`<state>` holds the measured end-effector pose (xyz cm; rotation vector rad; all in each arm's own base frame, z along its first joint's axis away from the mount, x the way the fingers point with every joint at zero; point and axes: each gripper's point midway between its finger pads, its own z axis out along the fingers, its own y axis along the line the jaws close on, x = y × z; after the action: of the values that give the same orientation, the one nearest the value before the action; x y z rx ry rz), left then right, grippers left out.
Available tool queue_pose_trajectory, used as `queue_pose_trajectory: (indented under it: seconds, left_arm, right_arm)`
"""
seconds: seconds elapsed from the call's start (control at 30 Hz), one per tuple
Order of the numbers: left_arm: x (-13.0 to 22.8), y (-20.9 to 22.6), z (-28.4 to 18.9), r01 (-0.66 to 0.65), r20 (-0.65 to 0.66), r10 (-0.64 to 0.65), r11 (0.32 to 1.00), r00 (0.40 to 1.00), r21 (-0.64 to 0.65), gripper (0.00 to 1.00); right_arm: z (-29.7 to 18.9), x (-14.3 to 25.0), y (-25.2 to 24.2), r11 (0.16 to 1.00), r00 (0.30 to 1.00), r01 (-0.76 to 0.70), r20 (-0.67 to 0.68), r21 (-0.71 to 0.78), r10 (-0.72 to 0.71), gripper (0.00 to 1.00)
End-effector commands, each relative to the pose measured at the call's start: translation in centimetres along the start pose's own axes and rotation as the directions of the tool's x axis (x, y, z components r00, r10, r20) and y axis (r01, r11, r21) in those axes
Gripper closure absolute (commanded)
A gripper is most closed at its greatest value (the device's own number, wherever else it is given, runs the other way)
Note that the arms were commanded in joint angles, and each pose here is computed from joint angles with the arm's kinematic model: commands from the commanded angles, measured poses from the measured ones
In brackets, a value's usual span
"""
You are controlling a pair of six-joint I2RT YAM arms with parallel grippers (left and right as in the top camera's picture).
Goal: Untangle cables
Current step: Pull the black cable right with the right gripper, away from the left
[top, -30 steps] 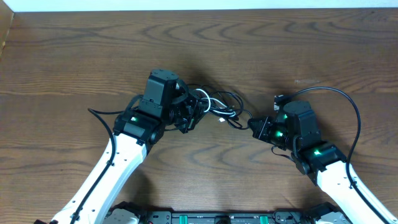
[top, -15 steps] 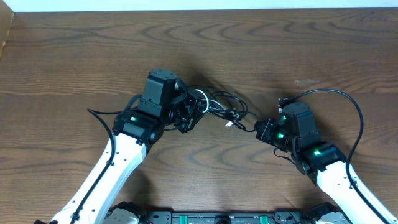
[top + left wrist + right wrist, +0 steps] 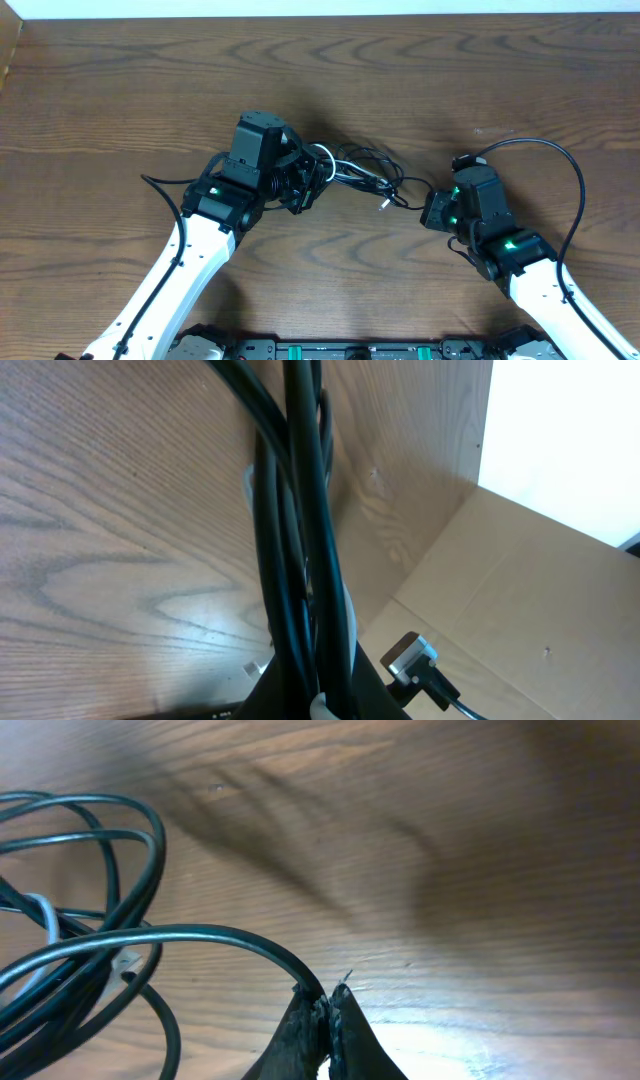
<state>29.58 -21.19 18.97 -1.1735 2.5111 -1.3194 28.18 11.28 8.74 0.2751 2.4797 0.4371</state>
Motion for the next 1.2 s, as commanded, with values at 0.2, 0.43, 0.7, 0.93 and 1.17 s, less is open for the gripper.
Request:
queue_pose_trajectory:
  seconds: [0.2,0.43,0.7,0.93,1.17]
  left_arm:
    - [-0.5,-1.7,-1.0,-0.039,0.033,0.037,0.998,0.999,0.043,0.92]
    - [-0.5,-1.7,-1.0,-0.039,0.033,0.037,0.998,0.999,0.043,0.92]
    - [-0.5,-1.7,-1.0,-0.038,0.033,0.037,0.998,0.999,0.043,0.92]
    - [-0.5,-1.7,-1.0,-0.038,0.033,0.037,0.998,0.999,0.043,0.92]
    - [-0.5,-1.7,-1.0,-0.039,0.033,0.037,0.998,0.999,0.043,0.92]
  right_arm:
    - [-0.1,-0.5,-2.9,0.968,0.980,0.196,0.008,0.156,-0.200,0.99]
    - [-0.7,-0.9,-5.3,0.925,0.967,0.243,0.002,0.294,-0.254,0.99]
    - [-1.1,-1.6,-6.3,0.874,0.937,0.329,-0.010,0.357,-0.349,0.99]
    - [-1.1,-1.9,-6.1,0.780,0.845,0.520,-0.072,0.348,-0.530,0.99]
    - [-1.0,-3.1,-5.2,0.676,0.735,0.654,-0.074,0.339,-0.674,0.99]
